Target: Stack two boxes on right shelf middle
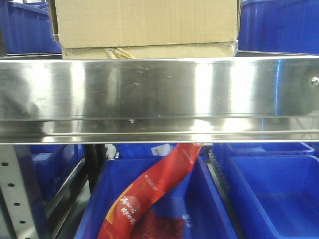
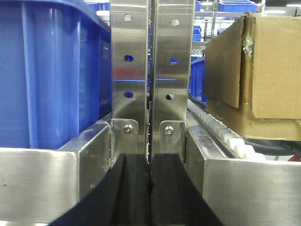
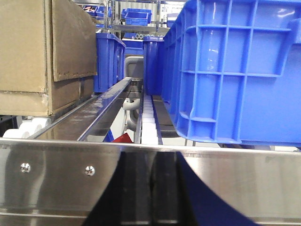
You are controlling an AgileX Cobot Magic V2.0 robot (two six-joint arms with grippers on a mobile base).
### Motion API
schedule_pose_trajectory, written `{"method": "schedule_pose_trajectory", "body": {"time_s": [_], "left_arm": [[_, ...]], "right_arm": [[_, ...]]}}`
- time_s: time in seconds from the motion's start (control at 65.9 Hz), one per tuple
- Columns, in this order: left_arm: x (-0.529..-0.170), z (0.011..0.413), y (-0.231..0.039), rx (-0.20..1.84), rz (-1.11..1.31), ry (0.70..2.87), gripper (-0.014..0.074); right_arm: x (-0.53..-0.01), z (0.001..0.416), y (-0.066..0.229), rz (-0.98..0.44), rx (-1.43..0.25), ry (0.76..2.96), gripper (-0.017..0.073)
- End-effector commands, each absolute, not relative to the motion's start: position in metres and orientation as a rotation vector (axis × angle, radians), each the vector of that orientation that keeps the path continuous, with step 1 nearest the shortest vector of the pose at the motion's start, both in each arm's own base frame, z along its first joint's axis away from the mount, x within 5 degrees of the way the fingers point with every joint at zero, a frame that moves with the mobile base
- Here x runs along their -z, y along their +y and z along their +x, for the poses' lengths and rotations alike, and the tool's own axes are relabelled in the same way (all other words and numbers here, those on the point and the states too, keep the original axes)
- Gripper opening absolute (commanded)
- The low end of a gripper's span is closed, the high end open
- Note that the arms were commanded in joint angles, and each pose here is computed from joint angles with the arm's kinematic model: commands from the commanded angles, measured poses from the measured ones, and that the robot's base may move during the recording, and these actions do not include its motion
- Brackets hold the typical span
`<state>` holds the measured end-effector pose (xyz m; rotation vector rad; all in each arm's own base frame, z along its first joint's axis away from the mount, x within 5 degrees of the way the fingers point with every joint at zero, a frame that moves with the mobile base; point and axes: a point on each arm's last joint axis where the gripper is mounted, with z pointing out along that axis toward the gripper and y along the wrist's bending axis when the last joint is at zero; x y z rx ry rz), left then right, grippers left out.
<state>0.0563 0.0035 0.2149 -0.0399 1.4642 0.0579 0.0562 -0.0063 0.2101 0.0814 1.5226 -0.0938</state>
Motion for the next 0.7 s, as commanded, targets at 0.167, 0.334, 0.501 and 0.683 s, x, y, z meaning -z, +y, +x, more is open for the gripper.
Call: {"method": "schedule_pose_trajectory", "body": {"time_s": [0.167,0.334,0.501,0.683], "left_arm": [[-0.2171,0.0557,0.0002,-0.008,0.0,1.441,-0.0093],[-0.2171,0.0557,0.0002,-0.008,0.0,1.441,-0.0093],[-0.2171,0.0557,0.0002,-0.008,0.0,1.441,-0.0093],[-0.2171,0.0557,0.0002,-0.008,0.0,1.441,-0.0093]], "right_arm": [[-0.2116,0.0559,-0.0067,0.083,0.103,1.5,-0.0162],[-0.2116,0.0559,-0.0067,0.083,0.103,1.5,-0.0162],[-0.2116,0.0559,-0.0067,0.083,0.103,1.5,-0.0162],[-0.2116,0.0559,-0.0067,0.083,0.103,1.5,-0.0162]]}}
